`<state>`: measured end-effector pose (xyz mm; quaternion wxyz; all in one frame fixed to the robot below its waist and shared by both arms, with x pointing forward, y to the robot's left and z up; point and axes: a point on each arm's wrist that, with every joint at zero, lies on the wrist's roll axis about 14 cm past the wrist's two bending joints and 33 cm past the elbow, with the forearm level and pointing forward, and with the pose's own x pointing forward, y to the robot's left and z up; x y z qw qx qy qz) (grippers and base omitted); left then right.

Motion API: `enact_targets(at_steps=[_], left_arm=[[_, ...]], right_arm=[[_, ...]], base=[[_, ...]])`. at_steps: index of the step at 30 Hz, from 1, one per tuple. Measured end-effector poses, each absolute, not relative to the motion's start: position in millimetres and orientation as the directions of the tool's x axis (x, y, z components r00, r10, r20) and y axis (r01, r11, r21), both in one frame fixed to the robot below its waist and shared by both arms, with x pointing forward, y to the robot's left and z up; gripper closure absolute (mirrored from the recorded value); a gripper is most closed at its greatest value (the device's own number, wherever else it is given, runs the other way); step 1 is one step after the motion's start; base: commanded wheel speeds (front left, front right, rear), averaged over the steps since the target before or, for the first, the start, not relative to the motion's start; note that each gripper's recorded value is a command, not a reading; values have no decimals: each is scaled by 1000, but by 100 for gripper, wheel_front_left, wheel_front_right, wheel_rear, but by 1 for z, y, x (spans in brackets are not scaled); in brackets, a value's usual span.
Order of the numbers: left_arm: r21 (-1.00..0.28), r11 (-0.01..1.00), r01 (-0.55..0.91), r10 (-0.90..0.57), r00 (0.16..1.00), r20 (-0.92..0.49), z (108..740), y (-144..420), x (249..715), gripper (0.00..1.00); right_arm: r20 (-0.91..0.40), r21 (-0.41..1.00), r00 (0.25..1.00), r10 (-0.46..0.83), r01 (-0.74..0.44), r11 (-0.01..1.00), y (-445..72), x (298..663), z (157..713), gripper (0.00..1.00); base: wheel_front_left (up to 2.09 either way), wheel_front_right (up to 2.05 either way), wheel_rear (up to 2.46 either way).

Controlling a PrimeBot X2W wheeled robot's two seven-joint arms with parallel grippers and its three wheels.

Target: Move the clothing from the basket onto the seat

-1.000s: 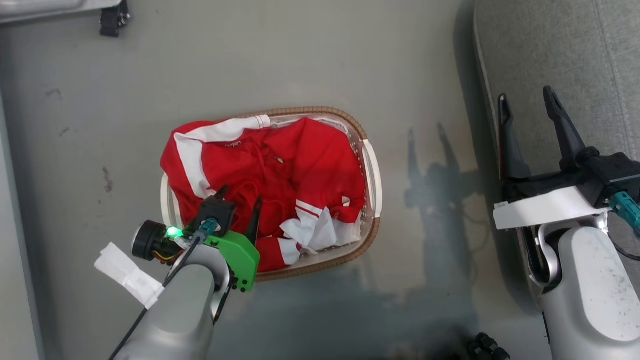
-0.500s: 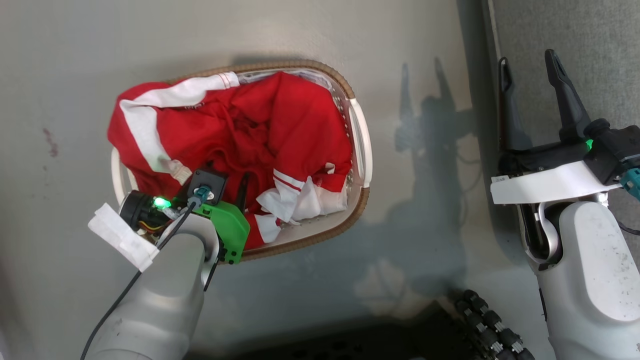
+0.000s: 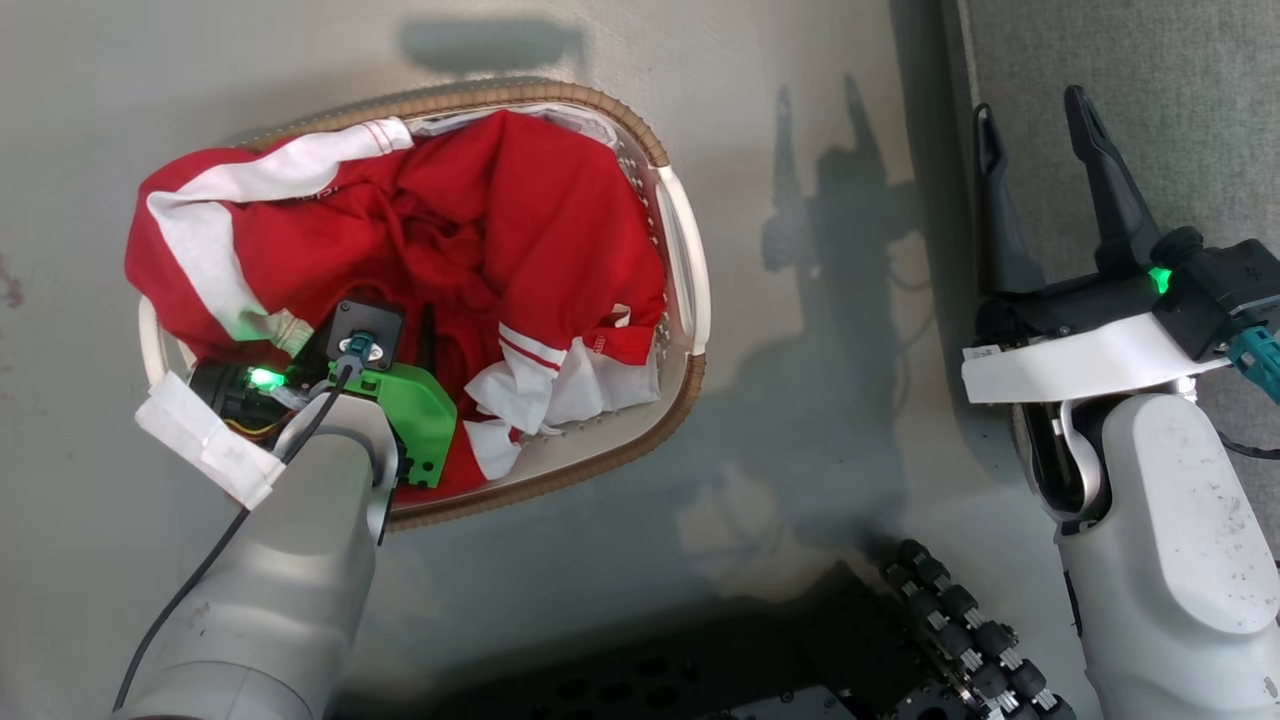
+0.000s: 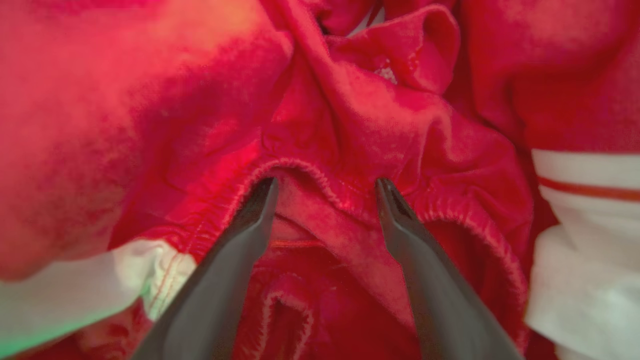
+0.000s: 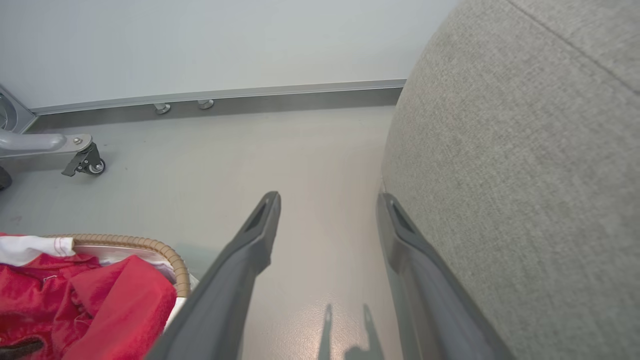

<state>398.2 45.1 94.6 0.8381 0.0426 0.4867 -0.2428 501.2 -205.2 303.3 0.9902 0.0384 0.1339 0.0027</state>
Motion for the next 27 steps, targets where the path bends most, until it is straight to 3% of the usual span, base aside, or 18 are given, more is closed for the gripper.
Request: enact_targets(at_steps=[12, 13, 15, 16, 18, 27], left_arm=[[-190, 866, 463, -348, 286, -893, 86, 41, 382, 0], [-190, 864, 466, -346, 275, -897, 86, 41, 380, 9], [-195, 867, 459, -344, 266, -901, 87, 40, 379, 56], [-194, 867, 459, -342, 264, -902, 87, 41, 379, 67], [-194, 870, 454, -338, 261, -904, 89, 41, 378, 100], [-207, 875, 437, -367, 320, -874, 108, 42, 385, 100]], right_arm=[[-258, 79, 966, 3, 18, 997, -211, 497, 312, 0], [-257, 78, 967, 1, 19, 997, -212, 497, 314, 0], [-254, 77, 967, -1, 21, 997, -212, 497, 316, 0], [-253, 77, 967, -1, 22, 997, -213, 496, 317, 0], [-250, 76, 968, -3, 23, 997, -213, 496, 319, 0], [-238, 73, 971, -6, 24, 997, -214, 492, 332, 0]], base=[[0, 0, 0], [0, 0, 0], [0, 0, 0], [0, 0, 0], [0, 0, 0], [0, 0, 0]])
